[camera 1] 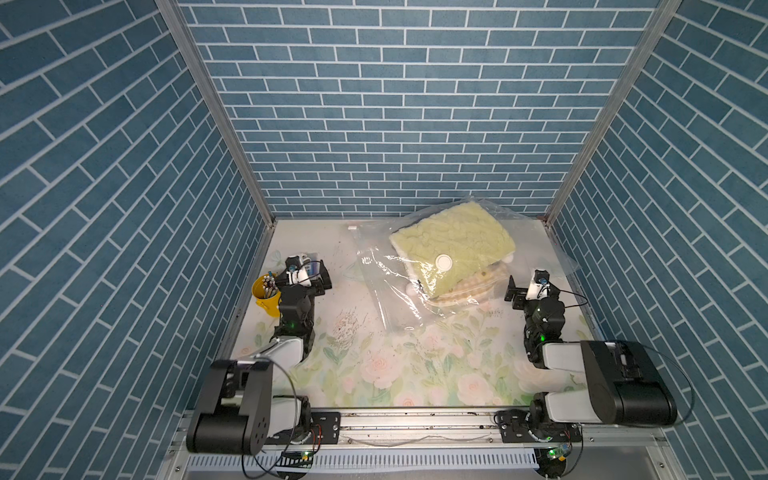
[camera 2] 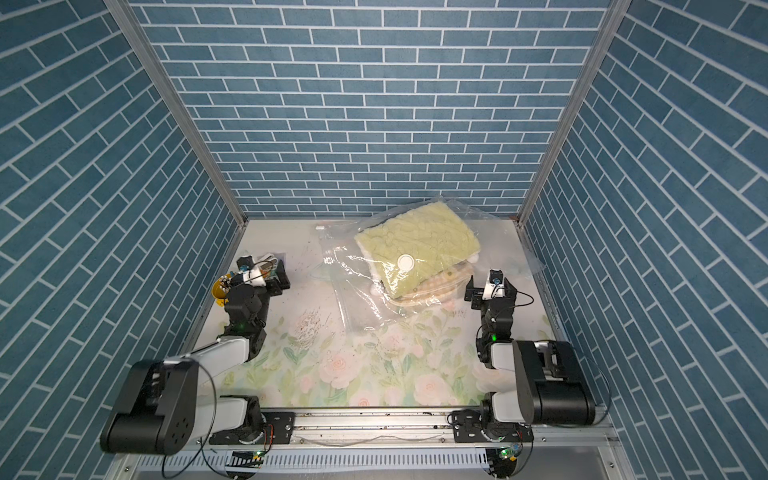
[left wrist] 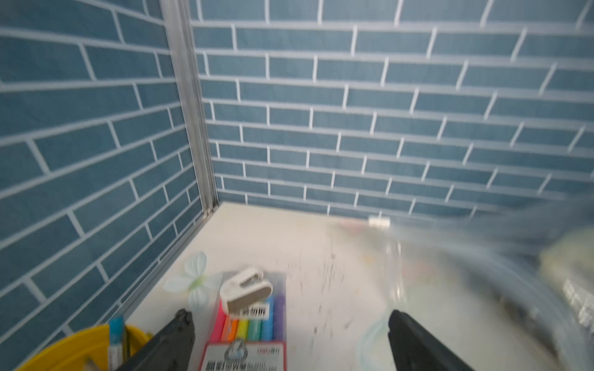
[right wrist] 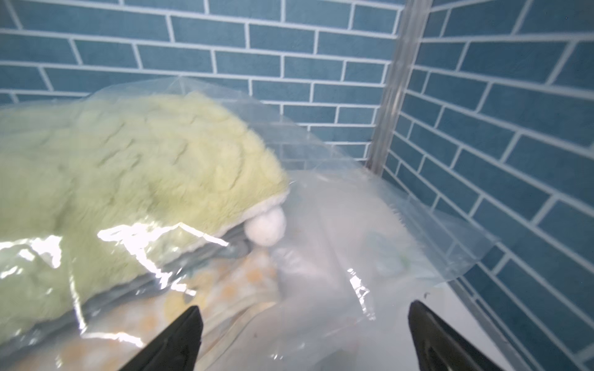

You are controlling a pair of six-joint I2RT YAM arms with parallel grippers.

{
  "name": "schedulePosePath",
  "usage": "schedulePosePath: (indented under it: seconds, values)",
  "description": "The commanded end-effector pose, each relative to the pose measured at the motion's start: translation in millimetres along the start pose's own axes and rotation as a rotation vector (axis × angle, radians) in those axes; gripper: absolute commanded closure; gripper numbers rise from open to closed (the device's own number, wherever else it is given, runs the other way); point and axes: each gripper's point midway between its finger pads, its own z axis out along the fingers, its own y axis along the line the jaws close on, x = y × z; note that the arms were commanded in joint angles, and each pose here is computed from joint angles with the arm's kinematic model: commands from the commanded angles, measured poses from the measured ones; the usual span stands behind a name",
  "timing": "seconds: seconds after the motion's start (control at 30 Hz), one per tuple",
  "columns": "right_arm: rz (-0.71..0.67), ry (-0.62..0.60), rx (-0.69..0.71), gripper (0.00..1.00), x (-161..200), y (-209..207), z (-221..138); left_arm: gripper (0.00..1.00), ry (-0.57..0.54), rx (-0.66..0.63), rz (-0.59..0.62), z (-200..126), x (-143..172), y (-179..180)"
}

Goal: Take the blanket out of the vacuum bag
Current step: Adjust the vacuum bag at the center of the board.

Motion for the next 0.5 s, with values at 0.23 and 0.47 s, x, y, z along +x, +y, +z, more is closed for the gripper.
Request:
schedulePosePath:
  seconds: [0.23, 0.47]
  values:
    - [0.506, 0.141, 0.127, 0.13, -10, -23, -14, 0.01, 0.189, 0.015, -0.522, -3, -44, -18]
    - [0.493, 0.287, -0.027, 0.41, -4, 10, -1, 0.09, 0.275, 0.238, -0.396, 2, -50, -78]
